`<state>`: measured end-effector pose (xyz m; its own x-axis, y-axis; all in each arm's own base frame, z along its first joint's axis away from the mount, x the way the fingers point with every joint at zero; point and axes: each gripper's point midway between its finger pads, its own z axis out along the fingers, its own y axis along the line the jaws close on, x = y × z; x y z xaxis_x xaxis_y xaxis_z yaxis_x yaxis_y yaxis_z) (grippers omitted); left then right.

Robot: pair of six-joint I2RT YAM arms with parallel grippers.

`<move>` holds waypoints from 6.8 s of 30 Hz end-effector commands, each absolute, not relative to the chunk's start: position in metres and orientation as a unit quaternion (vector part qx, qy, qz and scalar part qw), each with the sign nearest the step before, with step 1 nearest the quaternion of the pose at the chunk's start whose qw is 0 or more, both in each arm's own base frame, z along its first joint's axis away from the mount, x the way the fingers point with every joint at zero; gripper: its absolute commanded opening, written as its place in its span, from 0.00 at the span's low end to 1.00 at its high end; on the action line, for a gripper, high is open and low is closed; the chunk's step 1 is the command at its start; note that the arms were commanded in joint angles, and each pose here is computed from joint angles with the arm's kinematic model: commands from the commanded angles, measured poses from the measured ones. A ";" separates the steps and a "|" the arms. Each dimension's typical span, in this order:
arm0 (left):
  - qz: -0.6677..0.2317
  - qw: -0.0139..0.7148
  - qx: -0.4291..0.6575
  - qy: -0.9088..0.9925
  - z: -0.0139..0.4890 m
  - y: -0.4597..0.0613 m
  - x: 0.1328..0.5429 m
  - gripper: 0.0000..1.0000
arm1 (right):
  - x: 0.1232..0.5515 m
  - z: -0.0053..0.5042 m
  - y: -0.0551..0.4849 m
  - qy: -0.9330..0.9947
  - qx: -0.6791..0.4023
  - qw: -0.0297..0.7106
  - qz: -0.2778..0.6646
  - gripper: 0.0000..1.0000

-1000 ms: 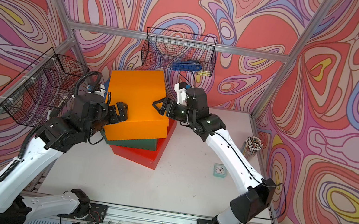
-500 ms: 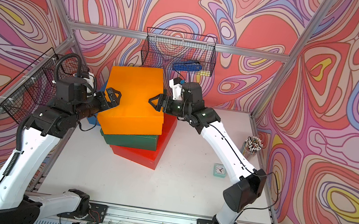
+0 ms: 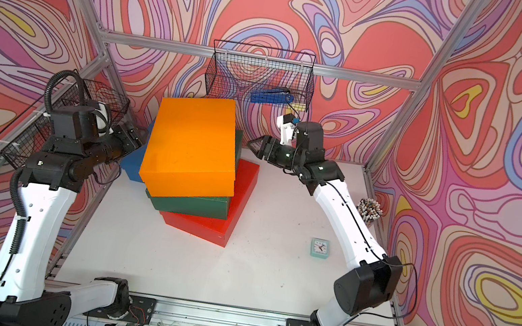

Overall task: Stack the shoeboxes
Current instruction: Adjust the shoeboxes in the shoebox.

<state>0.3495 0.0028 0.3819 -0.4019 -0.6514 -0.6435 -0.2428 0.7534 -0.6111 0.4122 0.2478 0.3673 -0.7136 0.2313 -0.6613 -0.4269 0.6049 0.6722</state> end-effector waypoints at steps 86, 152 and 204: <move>-0.141 0.190 -0.392 0.889 0.103 0.019 0.300 0.00 | 0.449 0.106 0.247 0.894 0.066 0.172 0.408 0.00; -0.209 0.180 -0.331 0.902 0.090 -0.046 0.359 0.00 | 0.449 0.101 0.260 0.887 0.061 0.155 0.432 0.00; -0.201 0.199 -0.260 0.923 0.135 -0.093 0.367 0.08 | 0.401 0.136 0.173 0.903 0.098 0.220 0.356 0.00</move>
<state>0.3856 -0.0935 0.1352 -0.7680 -0.5688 -0.2944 -0.3927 0.7813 -0.4851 0.4092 0.1823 0.1357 -0.8890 0.3365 -0.3105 0.0167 0.7016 0.7123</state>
